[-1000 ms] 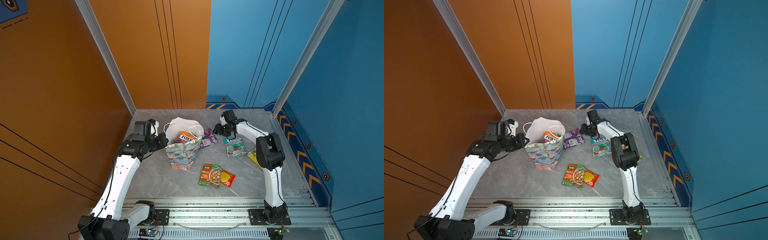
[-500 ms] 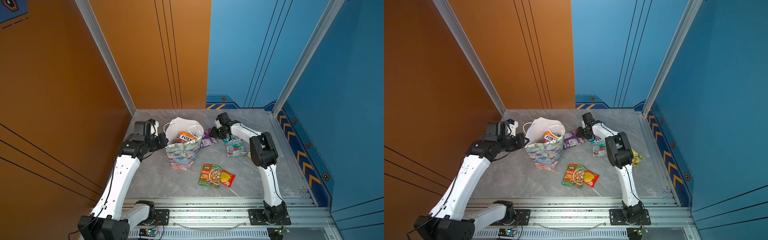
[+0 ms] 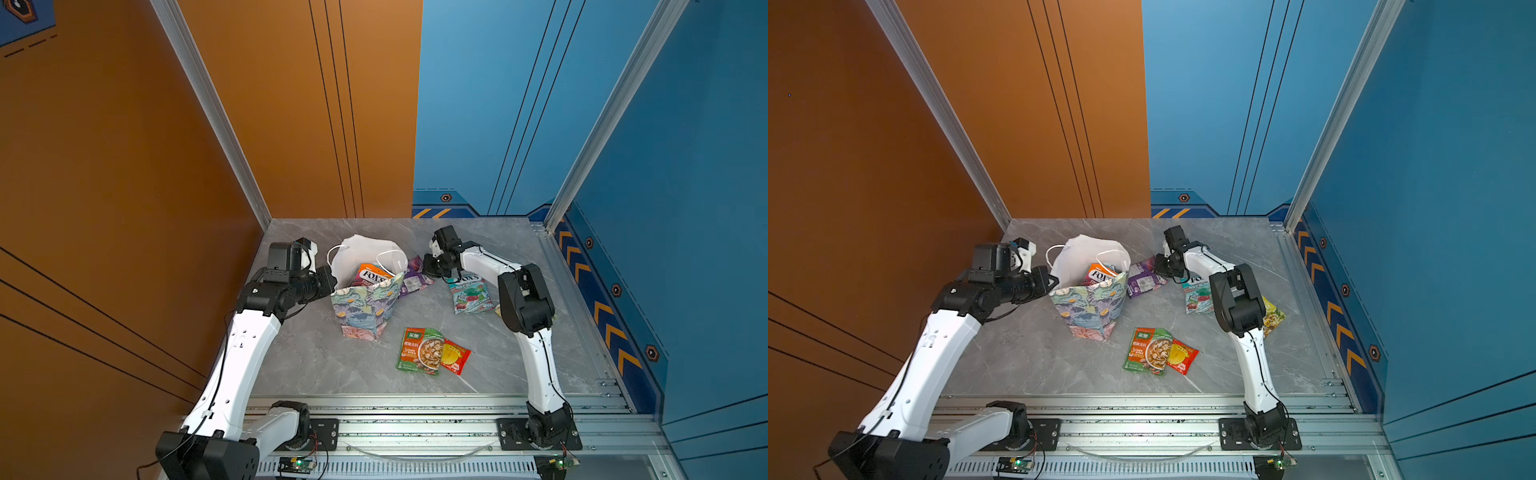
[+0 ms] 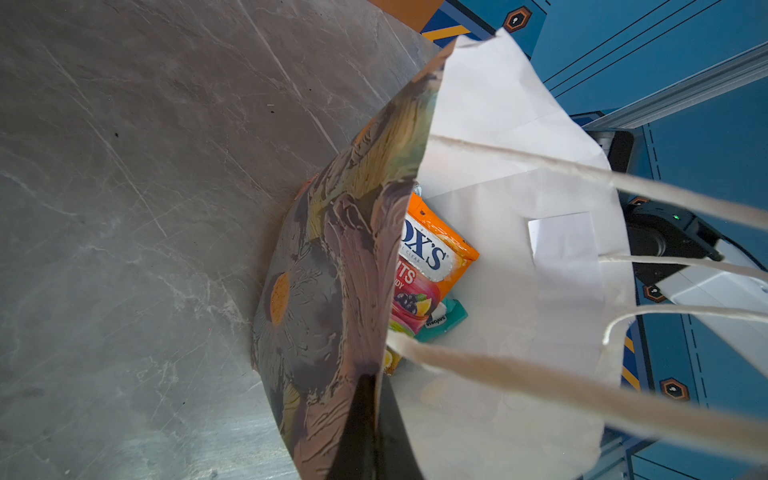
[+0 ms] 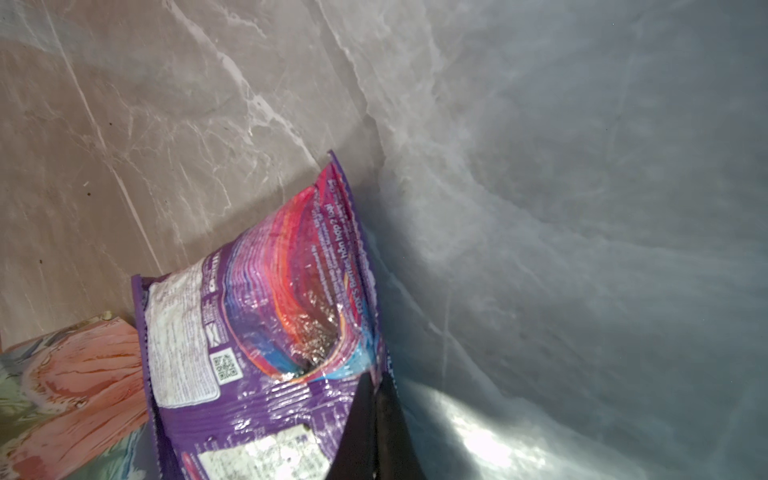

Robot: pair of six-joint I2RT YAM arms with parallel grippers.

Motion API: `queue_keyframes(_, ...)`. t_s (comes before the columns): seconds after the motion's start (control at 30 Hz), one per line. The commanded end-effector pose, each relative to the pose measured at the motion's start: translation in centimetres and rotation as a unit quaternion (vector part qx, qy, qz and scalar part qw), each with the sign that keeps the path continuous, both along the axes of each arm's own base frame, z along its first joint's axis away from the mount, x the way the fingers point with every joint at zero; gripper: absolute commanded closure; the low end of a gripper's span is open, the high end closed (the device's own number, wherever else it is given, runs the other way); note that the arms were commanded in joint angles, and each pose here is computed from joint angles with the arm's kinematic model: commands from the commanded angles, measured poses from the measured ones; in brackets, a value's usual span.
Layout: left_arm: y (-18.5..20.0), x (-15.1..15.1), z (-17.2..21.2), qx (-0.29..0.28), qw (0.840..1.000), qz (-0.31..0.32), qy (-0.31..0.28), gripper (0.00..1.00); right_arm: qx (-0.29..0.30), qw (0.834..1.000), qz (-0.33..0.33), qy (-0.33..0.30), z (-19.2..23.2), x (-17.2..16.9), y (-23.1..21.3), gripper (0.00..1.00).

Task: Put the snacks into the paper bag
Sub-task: 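Close the right gripper on the purple berry packet, then lift the purple packet with the right gripper and carry it over the bag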

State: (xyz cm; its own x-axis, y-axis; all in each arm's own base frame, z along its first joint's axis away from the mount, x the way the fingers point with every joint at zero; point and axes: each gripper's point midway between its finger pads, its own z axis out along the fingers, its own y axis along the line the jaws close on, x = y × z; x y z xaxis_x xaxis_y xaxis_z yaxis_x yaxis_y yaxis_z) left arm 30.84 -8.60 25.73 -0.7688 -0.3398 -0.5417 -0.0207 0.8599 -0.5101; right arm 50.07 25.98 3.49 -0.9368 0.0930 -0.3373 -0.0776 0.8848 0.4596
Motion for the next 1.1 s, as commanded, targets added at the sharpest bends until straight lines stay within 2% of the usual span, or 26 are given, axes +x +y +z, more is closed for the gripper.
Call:
queue_keyframes(0.0,-0.3,0.3,1.9,-0.017,0.999,-0.006,-0.032,1.00,0.010,1.000,0.000,-0.021,2.5,-0.1,0.2,1.00)
queue_keyframes(0.3,-0.3,0.3,1.8,-0.018,0.999,-0.005,-0.031,1.00,0.027,0.995,0.004,-0.094,10.4,-0.5,0.3,1.00)
queue_keyframes(0.33,-0.3,0.2,1.8,-0.018,0.999,-0.005,-0.032,1.00,0.031,0.993,0.005,-0.117,13.0,-0.7,0.3,1.00)
queue_keyframes(0.47,-0.3,0.3,1.7,-0.019,0.999,-0.006,-0.030,1.00,0.025,0.987,0.015,-0.160,17.2,-1.5,0.5,1.00)
queue_keyframes(0.63,-0.3,0.1,1.7,-0.019,0.999,-0.006,-0.030,1.00,0.002,0.978,0.028,-0.206,21.4,-2.9,0.6,1.00)
queue_keyframes(0.67,-0.3,0.1,1.7,-0.019,0.999,-0.006,-0.030,1.00,0.003,0.973,0.029,-0.227,23.4,-2.9,0.7,1.00)
queue_keyframes(0.83,-0.4,0.1,1.7,-0.021,0.999,-0.007,-0.030,1.00,-0.010,0.959,0.043,-0.280,28.3,-3.9,1.3,1.00)
queue_keyframes(1.07,-0.4,-0.1,1.8,-0.023,0.999,-0.006,-0.032,1.00,-0.016,0.945,0.050,-0.324,32.5,-4.7,1.9,1.00)
